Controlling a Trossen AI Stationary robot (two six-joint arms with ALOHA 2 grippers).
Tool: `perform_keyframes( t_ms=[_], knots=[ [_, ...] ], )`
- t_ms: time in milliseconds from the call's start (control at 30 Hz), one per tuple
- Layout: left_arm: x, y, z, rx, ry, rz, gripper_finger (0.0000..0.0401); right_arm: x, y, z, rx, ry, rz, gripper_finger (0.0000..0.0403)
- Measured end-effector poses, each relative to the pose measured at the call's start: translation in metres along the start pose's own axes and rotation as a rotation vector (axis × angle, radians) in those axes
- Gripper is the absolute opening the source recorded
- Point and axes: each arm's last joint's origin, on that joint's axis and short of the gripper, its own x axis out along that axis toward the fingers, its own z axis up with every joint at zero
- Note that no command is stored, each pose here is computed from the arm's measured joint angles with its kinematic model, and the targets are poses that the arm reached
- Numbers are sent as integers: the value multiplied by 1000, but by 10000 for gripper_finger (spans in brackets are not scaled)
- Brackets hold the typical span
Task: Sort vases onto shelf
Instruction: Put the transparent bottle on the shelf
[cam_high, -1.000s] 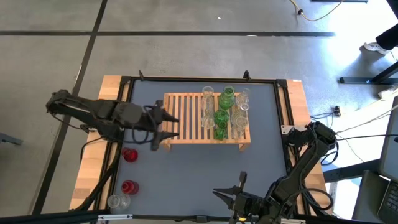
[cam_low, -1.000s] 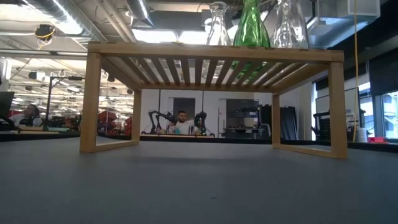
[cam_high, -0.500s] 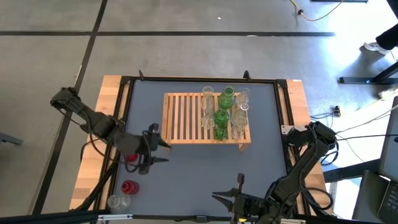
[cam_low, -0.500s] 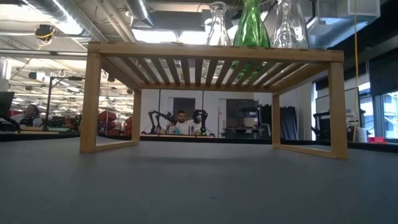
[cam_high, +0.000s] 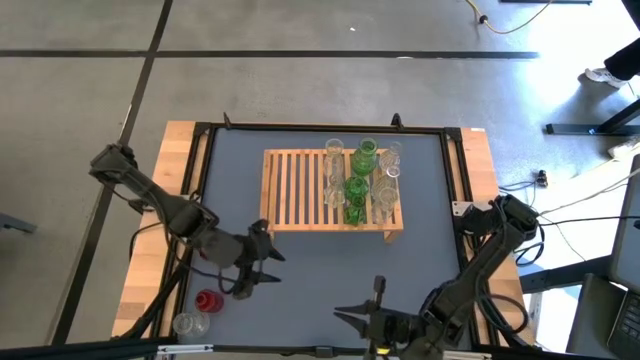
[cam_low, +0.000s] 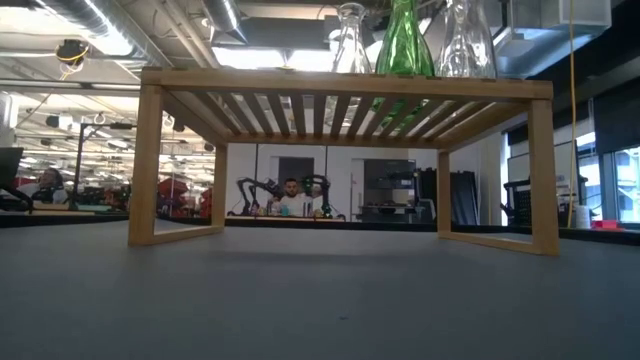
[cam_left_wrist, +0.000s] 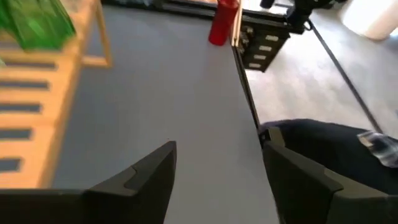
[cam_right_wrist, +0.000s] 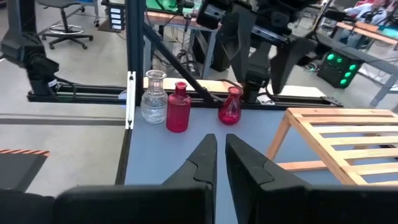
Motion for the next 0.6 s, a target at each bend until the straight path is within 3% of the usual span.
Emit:
perform_keyframes(
  t_ms=[233, 400, 600],
  knots=[
    [16, 0, -4, -23, 69, -37, 287, 4, -1, 0, 1, 19, 51, 26],
    [22, -1, -3, -76, 40, -24, 293, 3, -1, 0, -3, 19, 54, 26],
    [24, -15, 2, -113, -17, -144, 293, 4, -1, 0, -7, 19, 53, 26]
  ],
)
